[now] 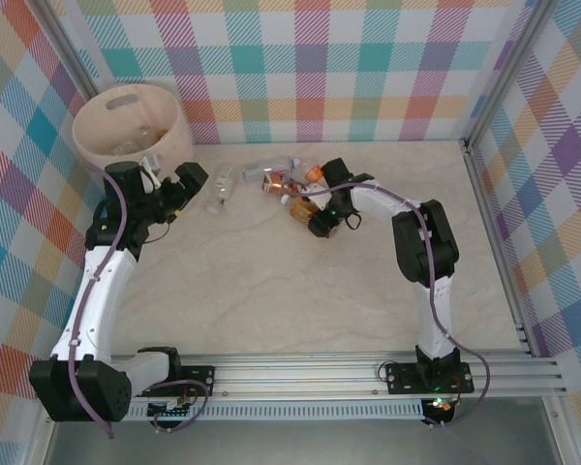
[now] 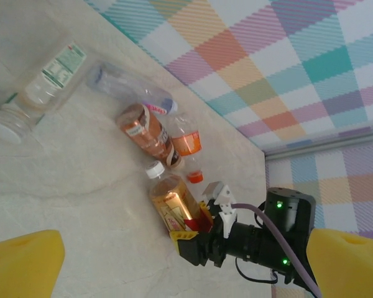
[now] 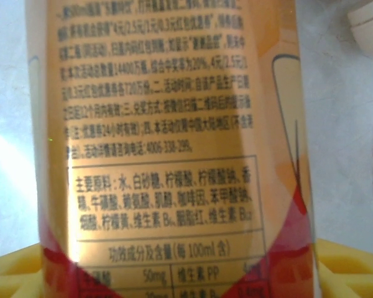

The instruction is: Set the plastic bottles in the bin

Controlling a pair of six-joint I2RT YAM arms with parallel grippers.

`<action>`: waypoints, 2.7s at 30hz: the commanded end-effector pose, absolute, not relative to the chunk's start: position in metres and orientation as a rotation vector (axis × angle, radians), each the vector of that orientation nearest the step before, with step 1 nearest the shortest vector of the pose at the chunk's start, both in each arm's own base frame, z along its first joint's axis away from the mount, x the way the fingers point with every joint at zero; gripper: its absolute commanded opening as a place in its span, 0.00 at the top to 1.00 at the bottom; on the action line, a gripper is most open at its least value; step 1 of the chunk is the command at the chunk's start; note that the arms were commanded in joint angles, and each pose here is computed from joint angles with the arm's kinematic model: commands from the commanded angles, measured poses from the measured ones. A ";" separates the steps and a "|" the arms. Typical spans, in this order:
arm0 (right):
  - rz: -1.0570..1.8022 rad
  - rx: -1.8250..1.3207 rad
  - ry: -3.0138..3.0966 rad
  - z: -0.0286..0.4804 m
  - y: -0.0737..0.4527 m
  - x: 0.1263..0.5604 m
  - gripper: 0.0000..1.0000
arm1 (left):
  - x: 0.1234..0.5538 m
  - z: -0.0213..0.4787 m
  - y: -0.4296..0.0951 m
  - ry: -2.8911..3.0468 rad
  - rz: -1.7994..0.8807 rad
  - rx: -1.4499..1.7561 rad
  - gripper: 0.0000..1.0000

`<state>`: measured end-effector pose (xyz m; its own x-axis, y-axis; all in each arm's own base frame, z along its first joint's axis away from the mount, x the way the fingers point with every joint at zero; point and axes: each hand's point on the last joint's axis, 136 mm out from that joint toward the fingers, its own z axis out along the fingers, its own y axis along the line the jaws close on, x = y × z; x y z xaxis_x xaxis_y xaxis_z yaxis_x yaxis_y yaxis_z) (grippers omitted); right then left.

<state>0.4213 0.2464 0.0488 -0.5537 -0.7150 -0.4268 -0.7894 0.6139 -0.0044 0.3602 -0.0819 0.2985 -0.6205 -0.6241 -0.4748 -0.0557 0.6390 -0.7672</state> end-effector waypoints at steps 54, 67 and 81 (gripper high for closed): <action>1.131 -0.845 1.982 0.250 0.352 0.336 0.27 | 0.403 0.269 -0.260 2.203 -1.189 -0.136 0.33; 0.972 -0.852 1.910 0.267 0.319 0.318 0.00 | 0.429 0.272 -0.228 2.186 -1.118 -0.260 0.37; 0.791 -0.491 1.674 0.309 0.272 0.337 0.00 | 0.446 0.339 -0.181 2.040 -0.899 -0.214 0.37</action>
